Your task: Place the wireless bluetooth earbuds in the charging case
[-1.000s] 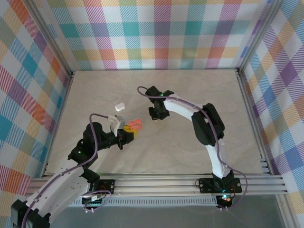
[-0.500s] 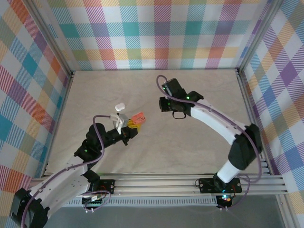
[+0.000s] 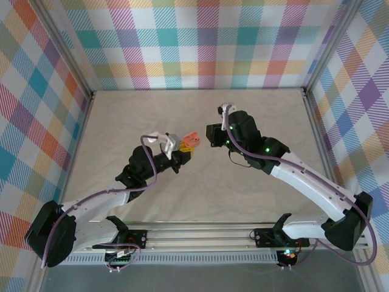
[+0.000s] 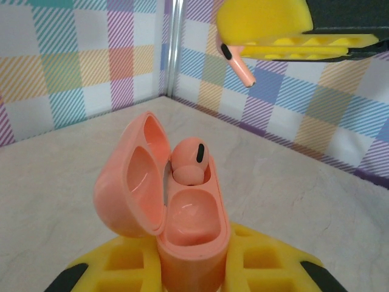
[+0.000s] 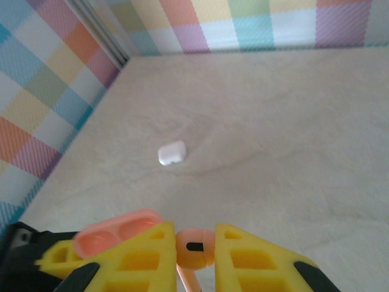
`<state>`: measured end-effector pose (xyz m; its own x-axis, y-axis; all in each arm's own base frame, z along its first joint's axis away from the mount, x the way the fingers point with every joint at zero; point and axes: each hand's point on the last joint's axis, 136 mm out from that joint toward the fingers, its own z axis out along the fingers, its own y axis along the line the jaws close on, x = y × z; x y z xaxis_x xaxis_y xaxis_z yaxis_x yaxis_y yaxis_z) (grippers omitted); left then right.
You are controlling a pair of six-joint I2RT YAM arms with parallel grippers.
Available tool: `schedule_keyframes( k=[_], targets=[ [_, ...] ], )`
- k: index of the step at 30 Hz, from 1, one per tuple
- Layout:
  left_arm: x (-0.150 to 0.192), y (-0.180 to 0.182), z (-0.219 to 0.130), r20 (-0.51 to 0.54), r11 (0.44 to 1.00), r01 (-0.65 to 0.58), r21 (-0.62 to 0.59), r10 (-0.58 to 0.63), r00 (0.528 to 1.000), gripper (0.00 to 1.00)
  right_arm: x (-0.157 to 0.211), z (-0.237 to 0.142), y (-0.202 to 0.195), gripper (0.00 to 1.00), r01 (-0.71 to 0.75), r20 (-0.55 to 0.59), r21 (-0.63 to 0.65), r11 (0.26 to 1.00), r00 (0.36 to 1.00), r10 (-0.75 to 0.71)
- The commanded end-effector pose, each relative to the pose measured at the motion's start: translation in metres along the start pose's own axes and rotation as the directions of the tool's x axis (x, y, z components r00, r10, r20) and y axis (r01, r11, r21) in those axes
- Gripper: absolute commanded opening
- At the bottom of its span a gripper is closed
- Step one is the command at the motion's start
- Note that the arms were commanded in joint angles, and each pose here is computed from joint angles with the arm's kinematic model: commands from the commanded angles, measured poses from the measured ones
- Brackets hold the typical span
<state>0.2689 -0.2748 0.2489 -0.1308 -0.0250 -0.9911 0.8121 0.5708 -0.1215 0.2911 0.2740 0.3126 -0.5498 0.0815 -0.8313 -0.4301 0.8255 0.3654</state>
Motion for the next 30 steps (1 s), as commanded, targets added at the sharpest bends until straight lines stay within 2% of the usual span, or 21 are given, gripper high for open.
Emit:
schedule_keyframes(
  k=[1, 5, 12, 30],
  targets=[
    [-0.039, -0.012, 0.005, 0.12, 0.999, -0.029, 0.029, 0.026, 0.992, 0.0, -0.019, -0.007, 0.025, 0.17, 0.036, 0.131, -0.135, 0.99, 0.991, -0.018],
    [-0.043, -0.019, 0.009, 0.124, 0.999, -0.027, 0.043, 0.021, 0.992, 0.0, -0.017, -0.006, 0.039, 0.17, 0.042, 0.153, -0.224, 0.974, 0.988, -0.007],
    [-0.046, -0.02, 0.015, 0.109, 0.999, 0.011, 0.038, -0.015, 0.994, 0.0, -0.016, -0.002, 0.054, 0.17, 0.064, 0.167, -0.292, 0.954, 0.986, -0.015],
    [-0.058, -0.013, 0.02, 0.126, 0.996, 0.089, -0.01, -0.087, 0.988, 0.0, -0.002, 0.007, 0.058, 0.17, 0.087, 0.155, -0.297, 0.951, 0.987, -0.042]
  ],
)
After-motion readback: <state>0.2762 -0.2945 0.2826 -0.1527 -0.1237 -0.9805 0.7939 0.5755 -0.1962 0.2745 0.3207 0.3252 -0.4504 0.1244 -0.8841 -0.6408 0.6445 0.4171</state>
